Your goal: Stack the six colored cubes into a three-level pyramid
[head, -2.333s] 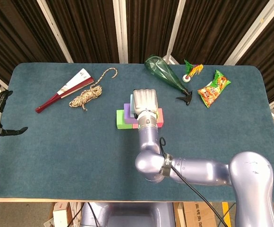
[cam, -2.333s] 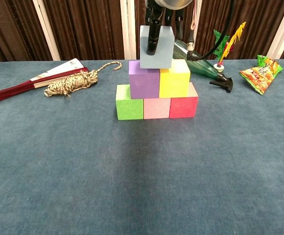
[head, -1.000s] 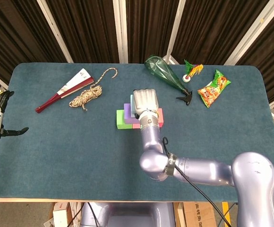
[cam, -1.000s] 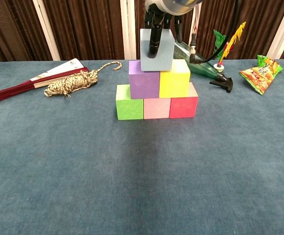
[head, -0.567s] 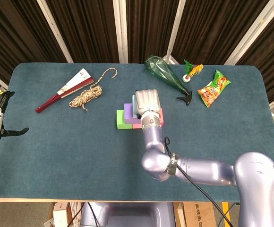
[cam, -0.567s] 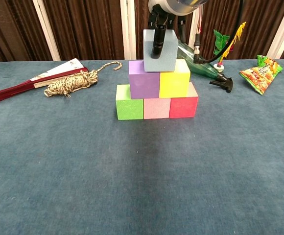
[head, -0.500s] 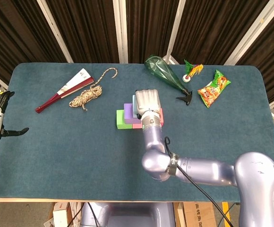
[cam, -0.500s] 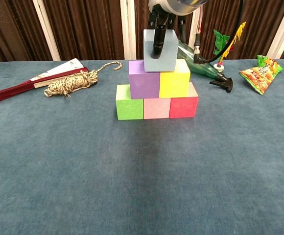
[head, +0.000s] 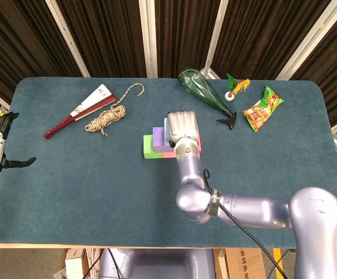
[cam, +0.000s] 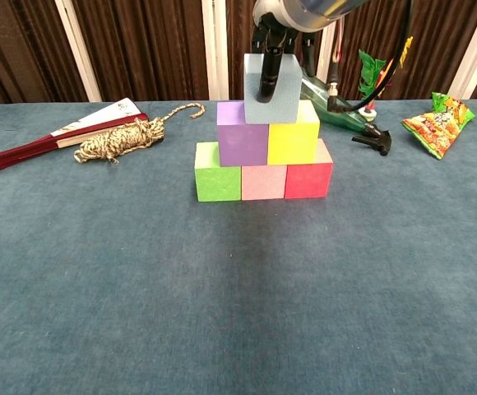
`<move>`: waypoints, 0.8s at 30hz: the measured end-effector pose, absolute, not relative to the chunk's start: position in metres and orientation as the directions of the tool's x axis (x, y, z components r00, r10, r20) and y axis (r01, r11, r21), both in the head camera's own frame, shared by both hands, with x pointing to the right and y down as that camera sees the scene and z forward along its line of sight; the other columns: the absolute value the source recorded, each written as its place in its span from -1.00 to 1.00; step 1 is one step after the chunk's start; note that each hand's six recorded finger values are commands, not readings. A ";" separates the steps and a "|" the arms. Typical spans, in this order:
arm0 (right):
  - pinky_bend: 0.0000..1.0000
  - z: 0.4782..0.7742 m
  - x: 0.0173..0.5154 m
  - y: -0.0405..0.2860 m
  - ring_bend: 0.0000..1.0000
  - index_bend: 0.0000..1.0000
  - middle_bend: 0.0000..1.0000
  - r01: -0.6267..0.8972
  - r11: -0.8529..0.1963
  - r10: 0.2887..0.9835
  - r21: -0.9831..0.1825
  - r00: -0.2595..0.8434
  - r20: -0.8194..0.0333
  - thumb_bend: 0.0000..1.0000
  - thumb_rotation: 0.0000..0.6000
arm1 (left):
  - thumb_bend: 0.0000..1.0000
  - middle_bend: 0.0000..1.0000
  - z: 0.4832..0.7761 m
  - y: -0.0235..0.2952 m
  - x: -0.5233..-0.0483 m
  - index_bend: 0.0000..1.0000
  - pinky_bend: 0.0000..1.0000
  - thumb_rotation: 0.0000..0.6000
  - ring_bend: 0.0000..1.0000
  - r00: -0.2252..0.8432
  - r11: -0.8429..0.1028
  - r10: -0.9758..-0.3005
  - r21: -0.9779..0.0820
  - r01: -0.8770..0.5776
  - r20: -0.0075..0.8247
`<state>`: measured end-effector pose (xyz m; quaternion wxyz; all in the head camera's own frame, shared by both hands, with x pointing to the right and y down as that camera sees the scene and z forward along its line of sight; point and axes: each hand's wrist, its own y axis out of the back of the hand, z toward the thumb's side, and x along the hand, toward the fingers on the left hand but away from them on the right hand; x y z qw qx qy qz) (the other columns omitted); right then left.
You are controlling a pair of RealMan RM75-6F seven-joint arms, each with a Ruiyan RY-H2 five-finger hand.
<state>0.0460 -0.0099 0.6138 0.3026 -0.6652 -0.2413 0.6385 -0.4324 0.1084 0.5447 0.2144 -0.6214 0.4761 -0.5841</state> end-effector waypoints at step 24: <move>-0.20 0.615 0.051 -0.004 -0.65 -1.00 -0.72 -0.096 -0.716 0.688 -0.691 0.064 -0.722 -0.30 1.00 | -0.74 -1.00 0.547 0.110 -0.430 -1.00 -0.90 1.00 -0.96 -0.130 -0.465 -0.836 -0.814 -0.350 0.533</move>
